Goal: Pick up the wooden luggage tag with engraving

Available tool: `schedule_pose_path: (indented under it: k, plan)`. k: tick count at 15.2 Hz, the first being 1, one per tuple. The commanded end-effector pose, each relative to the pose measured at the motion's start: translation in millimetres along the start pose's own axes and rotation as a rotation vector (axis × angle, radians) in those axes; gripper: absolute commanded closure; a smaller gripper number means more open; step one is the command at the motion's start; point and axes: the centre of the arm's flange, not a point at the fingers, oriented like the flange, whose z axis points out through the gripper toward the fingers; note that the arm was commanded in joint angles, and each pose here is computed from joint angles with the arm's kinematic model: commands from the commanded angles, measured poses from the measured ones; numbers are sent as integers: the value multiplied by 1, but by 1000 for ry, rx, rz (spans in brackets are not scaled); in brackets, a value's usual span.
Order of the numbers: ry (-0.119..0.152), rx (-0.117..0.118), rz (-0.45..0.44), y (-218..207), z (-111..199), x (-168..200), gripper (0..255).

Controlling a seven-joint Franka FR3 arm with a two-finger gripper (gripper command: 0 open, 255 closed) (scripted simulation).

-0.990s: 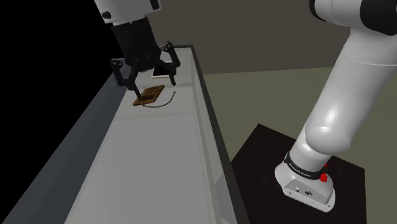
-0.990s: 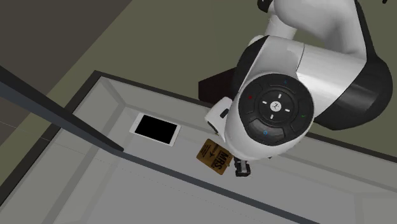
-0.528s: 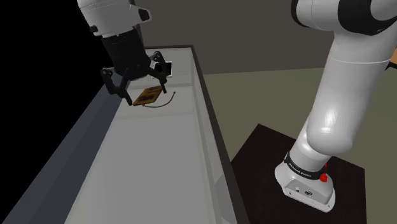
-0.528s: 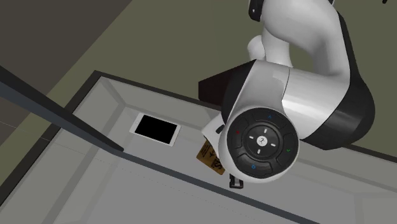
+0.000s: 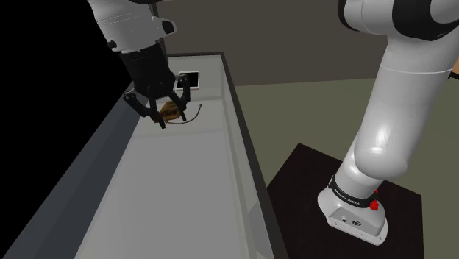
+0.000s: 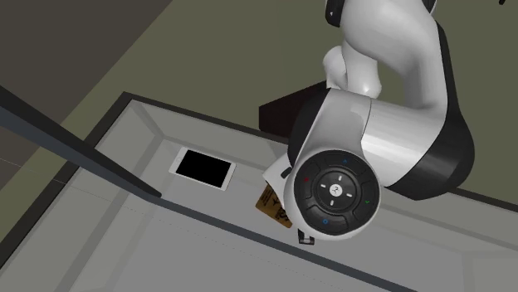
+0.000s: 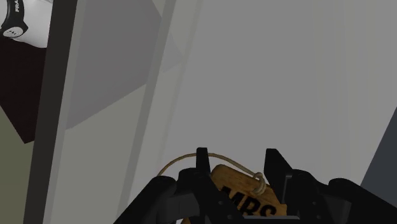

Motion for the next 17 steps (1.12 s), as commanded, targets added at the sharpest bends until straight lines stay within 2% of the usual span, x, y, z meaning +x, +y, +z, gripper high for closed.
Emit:
schedule_pose_path:
  k: [1,6,17]
  plan:
    - [-2,-2,0,0,2,1,255]
    - [-2,-2,0,0,3,0,255]
    - [-2,-2,0,10,-54,-6,255]
